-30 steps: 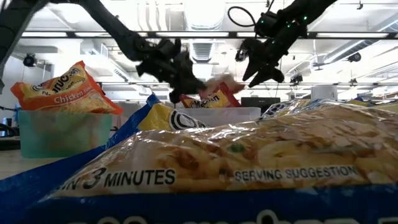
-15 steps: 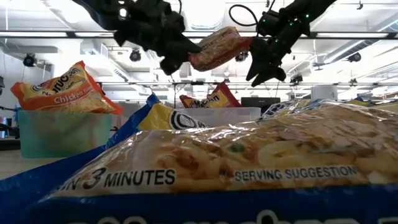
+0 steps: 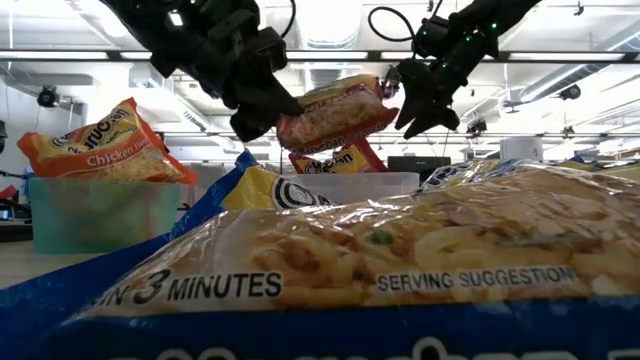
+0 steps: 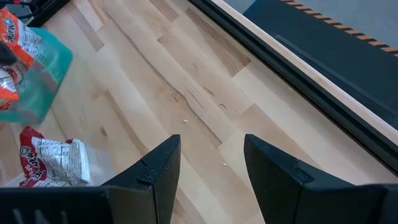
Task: Sort Maruchan noodles
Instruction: Put the red noodle pack into the white bin
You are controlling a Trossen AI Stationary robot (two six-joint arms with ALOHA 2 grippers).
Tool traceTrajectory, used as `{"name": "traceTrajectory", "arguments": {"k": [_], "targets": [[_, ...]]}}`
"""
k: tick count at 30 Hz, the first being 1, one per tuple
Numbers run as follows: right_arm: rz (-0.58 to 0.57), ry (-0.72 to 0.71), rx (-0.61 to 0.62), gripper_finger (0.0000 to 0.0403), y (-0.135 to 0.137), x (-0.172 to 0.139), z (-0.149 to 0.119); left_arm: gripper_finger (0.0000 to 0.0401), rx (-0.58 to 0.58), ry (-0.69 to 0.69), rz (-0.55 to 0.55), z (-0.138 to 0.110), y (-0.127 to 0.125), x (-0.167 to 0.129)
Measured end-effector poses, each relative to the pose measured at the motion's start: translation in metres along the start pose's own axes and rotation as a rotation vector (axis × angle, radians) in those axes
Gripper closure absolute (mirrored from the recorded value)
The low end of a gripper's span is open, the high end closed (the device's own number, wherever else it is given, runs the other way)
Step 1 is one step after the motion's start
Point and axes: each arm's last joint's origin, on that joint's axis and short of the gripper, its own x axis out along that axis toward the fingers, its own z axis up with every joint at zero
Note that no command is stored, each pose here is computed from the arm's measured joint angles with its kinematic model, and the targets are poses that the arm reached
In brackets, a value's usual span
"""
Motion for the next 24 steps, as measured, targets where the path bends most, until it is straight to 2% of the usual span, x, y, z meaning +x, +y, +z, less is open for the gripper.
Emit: {"name": "traceTrajectory", "arguments": {"k": [14,24], "targets": [[0.001,-0.007,-0.002,0.0236,0.000,0.000,0.001,0.0313,0.113,0.002,0.070,-0.015,-0.003,0.030],[0.001,-0.007,-0.002,0.0236,0.000,0.000,0.001,0.0313,0.235,0.029,0.240,-0.027,0.009,0.051]]}}
